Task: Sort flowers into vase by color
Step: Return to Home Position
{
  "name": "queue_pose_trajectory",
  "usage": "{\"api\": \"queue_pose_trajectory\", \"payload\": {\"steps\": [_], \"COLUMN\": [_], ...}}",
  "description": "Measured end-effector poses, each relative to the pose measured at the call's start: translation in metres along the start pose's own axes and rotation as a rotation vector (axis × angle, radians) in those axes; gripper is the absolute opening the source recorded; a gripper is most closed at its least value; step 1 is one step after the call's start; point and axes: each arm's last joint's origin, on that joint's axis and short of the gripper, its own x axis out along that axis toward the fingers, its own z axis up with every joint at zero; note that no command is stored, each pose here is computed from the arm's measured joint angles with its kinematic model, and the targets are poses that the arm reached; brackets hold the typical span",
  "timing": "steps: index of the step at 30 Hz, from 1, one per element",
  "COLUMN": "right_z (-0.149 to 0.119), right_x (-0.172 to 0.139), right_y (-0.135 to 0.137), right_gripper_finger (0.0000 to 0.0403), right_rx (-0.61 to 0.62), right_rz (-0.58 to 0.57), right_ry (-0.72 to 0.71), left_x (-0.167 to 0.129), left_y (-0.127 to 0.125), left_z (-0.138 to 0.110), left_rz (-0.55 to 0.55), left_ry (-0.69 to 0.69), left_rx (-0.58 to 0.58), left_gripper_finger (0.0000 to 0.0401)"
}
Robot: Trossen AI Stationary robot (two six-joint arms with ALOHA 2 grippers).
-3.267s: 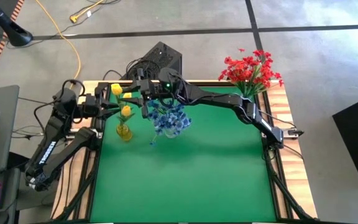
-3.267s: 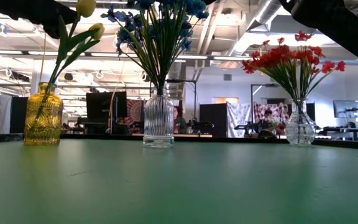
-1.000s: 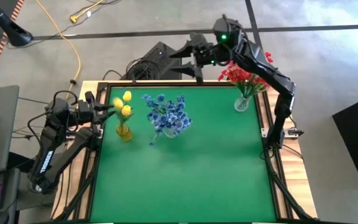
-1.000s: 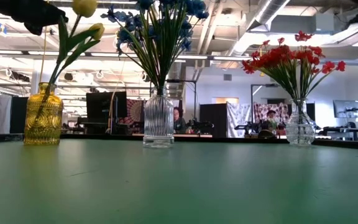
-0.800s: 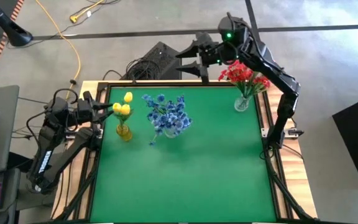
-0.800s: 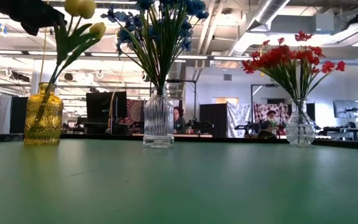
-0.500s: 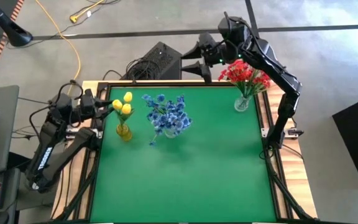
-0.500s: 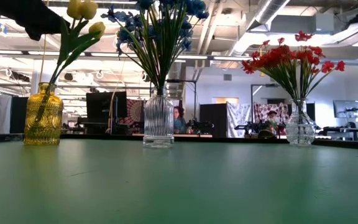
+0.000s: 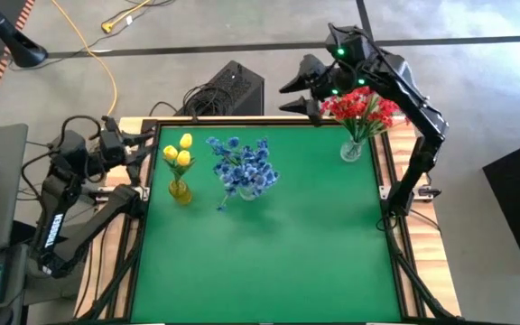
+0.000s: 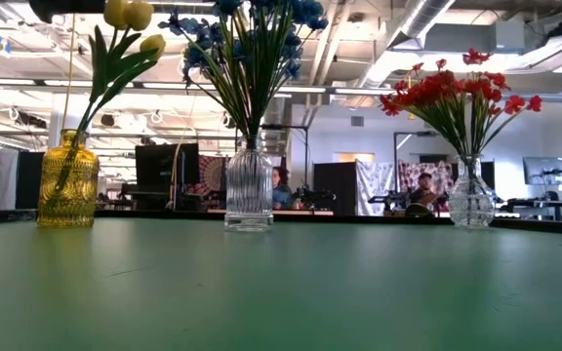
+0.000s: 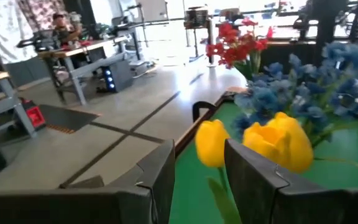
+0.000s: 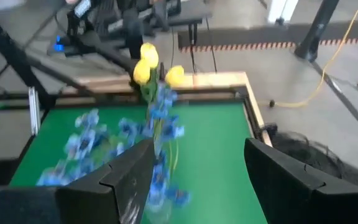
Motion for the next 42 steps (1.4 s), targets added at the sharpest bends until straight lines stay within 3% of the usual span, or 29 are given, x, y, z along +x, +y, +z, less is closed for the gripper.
{"api": "queue_pose_trajectory", "payload": {"steps": [8,13,16,24,29,35,42], "right_z": [-0.017,-0.043,-0.058,-0.108,-0.146,-0.183,-0.213], "right_x": [-0.025,-0.019,-0.020,-0.024,-0.015,-0.007,-0.007], "right_y": [0.011,0.021,0.033,0.077,0.098,0.109,0.110], "right_gripper_finger": [0.0276,0.0276,0.0276,0.0276,0.0276,0.0276,0.0276], "right_rx": [0.038,0.092,0.102,0.108,0.137,0.189,0.239], "right_rz": [-0.014,-0.001,-0.042,-0.082,-0.064,-0.087,-0.224], "right_ry": [0.065,0.092,0.064,-0.091,-0.198,-0.206,-0.218], "left_x": [0.000,-0.003,-0.005,-0.009,-0.005,0.013,0.020], "left_y": [0.001,-0.006,-0.008,-0.012,-0.010,-0.005,-0.011], "left_z": [0.006,0.016,0.025,0.032,0.027,0.010,0.010], "left_rz": [0.025,-0.244,-0.343,-0.502,-0.508,-0.575,-0.757], "left_ry": [-0.041,-0.163,-0.229,-0.254,-0.239,-0.245,-0.417], "left_rx": [0.002,0.022,-0.016,-0.099,-0.143,-0.226,-0.250], "left_gripper_finger": [0.0128,0.0128,0.0128,0.0128,0.0128,0.0128,0.0128]}}
